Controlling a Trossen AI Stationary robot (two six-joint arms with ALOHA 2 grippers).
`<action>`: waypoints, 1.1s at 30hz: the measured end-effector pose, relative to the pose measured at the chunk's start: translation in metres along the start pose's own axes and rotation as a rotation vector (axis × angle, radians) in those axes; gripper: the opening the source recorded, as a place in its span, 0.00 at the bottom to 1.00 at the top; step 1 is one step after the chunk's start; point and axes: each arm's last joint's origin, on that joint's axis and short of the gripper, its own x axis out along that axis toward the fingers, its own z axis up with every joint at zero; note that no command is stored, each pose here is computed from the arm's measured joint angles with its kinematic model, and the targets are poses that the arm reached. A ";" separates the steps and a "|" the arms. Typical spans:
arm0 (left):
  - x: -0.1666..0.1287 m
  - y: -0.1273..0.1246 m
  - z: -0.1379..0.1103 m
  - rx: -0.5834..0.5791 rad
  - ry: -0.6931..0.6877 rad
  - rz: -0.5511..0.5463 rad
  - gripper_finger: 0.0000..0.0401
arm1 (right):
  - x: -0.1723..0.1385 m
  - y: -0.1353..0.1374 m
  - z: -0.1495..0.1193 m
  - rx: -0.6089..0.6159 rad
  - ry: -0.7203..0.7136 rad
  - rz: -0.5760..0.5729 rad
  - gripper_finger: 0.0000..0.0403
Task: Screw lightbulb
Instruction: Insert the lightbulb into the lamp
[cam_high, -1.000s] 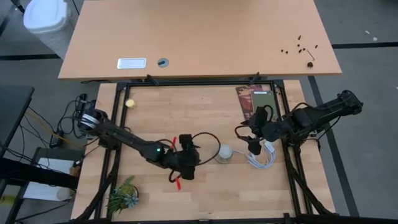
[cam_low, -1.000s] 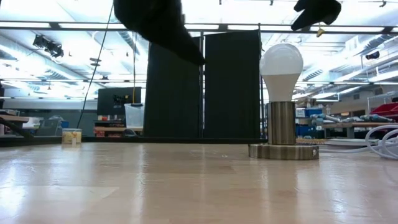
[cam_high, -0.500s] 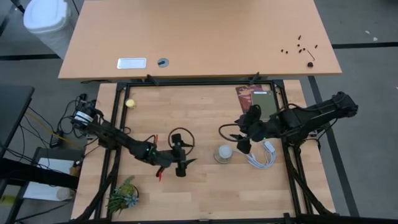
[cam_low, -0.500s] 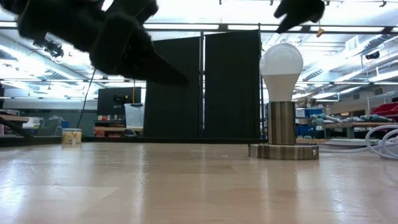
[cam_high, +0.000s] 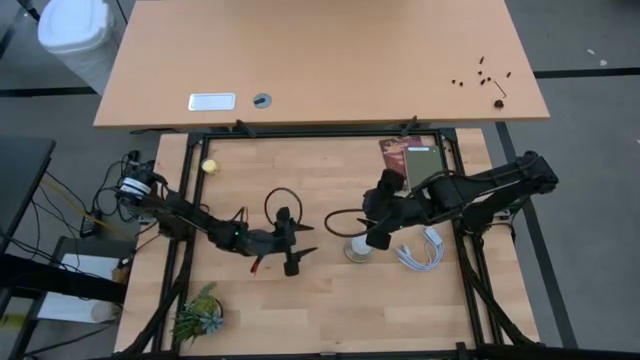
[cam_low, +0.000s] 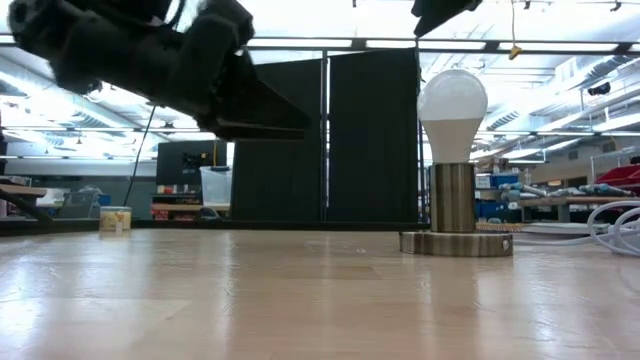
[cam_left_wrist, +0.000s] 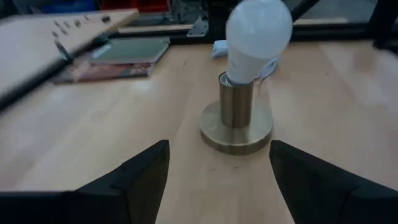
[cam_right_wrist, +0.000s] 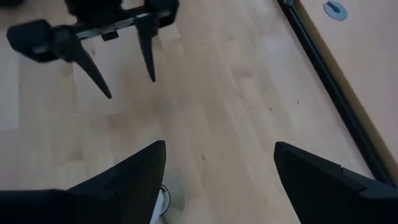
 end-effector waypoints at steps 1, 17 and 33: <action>0.002 0.001 0.002 -0.020 0.003 -0.011 0.70 | 0.001 0.001 0.000 -0.016 0.010 -0.002 0.77; 0.022 -0.003 0.033 -0.002 0.000 0.002 0.70 | 0.006 0.010 -0.002 -0.258 0.118 0.113 0.77; 0.056 -0.002 0.045 0.018 0.038 -0.040 0.70 | 0.009 0.028 -0.010 -0.280 0.188 0.217 0.77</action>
